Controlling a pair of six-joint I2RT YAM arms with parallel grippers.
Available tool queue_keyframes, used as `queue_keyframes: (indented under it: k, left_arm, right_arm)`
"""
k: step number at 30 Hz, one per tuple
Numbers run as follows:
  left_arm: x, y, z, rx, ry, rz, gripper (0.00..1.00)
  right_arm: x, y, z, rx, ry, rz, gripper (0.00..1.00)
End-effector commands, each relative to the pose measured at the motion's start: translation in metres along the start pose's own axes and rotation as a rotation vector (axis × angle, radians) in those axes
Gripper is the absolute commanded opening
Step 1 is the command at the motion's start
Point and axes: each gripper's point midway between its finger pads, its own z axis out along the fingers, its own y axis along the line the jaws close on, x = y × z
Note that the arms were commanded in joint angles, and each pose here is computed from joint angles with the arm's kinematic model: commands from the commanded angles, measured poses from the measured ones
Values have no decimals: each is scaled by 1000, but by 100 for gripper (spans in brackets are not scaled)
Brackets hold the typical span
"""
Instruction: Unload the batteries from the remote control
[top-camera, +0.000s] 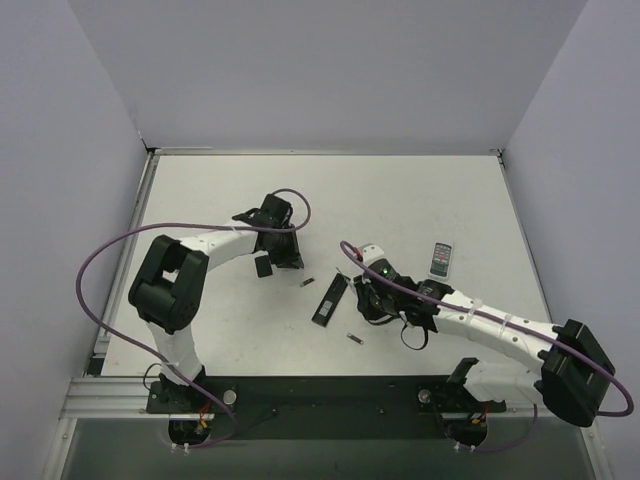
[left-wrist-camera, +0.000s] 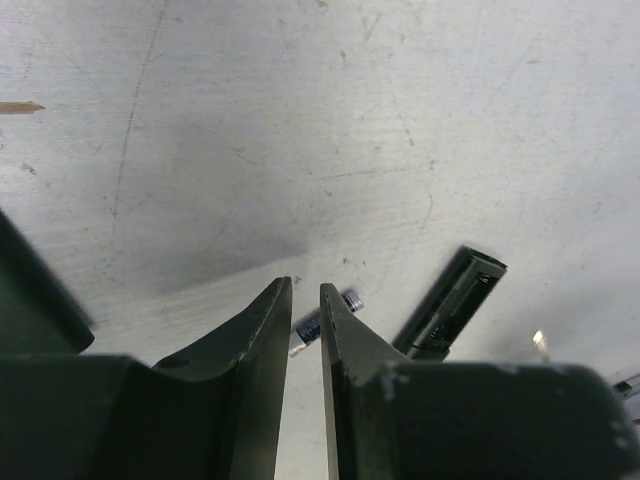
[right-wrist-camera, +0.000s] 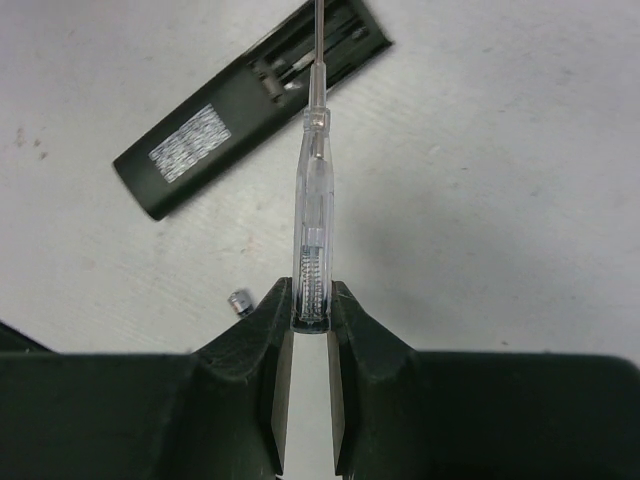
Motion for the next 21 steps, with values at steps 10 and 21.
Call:
queue_keyframes:
  k: [10,21]
  left_arm:
    - [-24,-80,-110,305,-150,241,76]
    - [6,-100,-113,304,-120,379,81]
  right_arm:
    - [-60,-148,-67,402,-196,448,0]
    - [-48,-248,-75,551,-84,640,0]
